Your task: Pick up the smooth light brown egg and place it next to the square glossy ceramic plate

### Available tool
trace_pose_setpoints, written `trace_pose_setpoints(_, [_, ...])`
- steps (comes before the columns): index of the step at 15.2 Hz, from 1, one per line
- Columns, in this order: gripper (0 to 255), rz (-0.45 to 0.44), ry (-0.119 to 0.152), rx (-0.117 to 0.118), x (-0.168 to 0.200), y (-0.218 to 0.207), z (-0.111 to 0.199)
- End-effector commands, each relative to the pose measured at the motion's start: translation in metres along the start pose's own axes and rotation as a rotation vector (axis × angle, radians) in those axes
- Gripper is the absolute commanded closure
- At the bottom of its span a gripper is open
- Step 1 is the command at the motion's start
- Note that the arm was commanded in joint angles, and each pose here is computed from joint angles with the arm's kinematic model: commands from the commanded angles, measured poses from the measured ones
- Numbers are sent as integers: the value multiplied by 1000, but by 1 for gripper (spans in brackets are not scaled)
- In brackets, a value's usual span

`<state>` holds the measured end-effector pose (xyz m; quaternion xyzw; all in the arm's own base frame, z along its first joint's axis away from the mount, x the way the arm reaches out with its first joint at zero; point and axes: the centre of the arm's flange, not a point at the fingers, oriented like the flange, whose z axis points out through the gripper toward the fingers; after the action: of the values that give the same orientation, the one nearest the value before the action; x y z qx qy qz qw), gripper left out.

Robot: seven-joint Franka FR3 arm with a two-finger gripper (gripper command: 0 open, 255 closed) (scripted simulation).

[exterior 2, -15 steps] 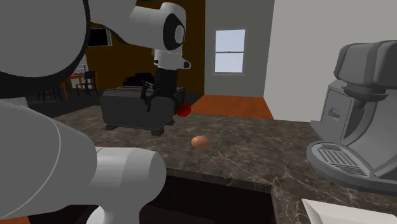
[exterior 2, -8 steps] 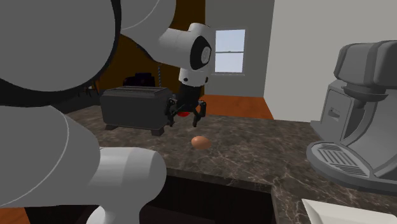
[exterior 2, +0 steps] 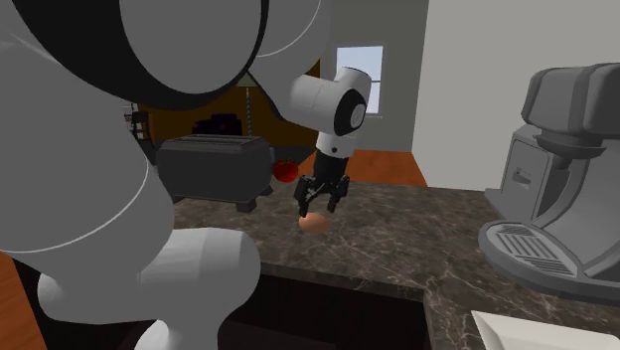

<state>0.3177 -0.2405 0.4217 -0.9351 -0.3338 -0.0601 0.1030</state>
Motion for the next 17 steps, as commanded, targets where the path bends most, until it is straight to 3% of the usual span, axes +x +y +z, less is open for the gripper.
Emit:
trace_pose_setpoints(1, [0, -16, 0, 0, -3, 3, 9])
trace_pose_setpoints(6, [0, -16, 0, 0, -3, 3, 38])
trace_pose_setpoints(14, [0, -16, 0, 0, -3, 3, 38])
trace_pose_setpoints(15, [255, -16, 0, 0, -3, 3, 38])
trace_pose_setpoints(17, [255, -16, 0, 0, -3, 3, 38])
